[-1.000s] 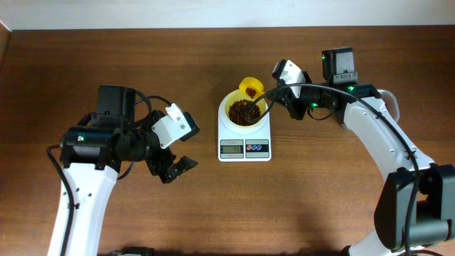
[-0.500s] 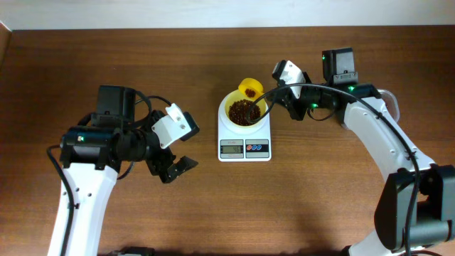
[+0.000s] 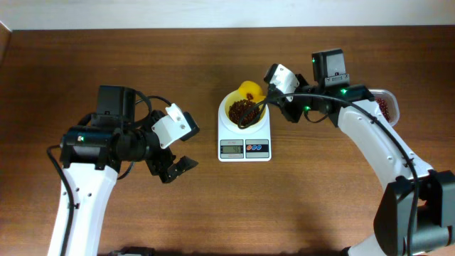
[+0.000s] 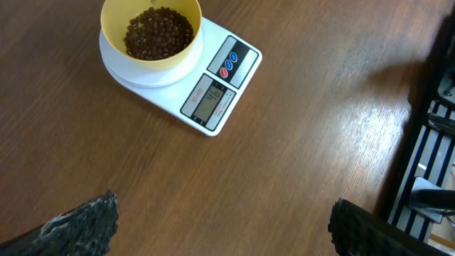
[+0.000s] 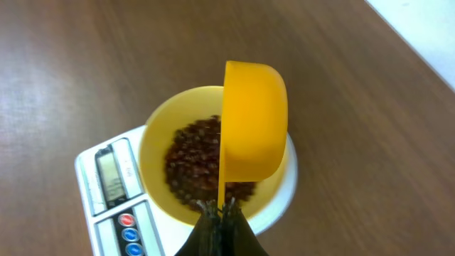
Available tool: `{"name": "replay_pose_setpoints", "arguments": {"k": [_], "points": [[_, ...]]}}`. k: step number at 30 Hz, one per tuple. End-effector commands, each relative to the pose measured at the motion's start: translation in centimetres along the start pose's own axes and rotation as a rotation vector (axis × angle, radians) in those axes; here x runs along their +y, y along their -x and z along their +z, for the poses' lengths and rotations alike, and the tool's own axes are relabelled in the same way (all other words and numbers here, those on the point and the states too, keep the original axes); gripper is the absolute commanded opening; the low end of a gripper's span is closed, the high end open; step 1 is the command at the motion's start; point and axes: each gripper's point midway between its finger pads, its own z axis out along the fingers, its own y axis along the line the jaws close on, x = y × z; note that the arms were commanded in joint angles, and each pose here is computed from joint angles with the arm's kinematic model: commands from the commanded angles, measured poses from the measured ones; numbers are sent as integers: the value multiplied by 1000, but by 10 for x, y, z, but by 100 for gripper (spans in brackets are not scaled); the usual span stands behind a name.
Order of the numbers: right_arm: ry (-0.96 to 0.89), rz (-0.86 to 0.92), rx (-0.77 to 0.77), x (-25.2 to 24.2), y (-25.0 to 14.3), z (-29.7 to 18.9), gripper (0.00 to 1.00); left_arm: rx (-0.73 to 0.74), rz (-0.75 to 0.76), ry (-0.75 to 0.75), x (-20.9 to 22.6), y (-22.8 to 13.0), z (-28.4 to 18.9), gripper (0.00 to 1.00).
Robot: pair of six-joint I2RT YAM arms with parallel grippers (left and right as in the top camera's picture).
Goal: Scoop item into bowl and weigh 50g on scale
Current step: 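Hold the scoop over the bowl, shaking out remaining beans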
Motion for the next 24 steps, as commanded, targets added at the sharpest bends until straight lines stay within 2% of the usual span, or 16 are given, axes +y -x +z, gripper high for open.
{"name": "replay_pose_setpoints", "arguments": {"k": [1, 24], "points": [[-53, -7, 33, -5, -1, -4, 4, -19, 34, 19, 0, 5, -7, 98], [-47, -17, 25, -3, 2, -3, 4, -19, 34, 19, 0, 5, -7, 99]]}}
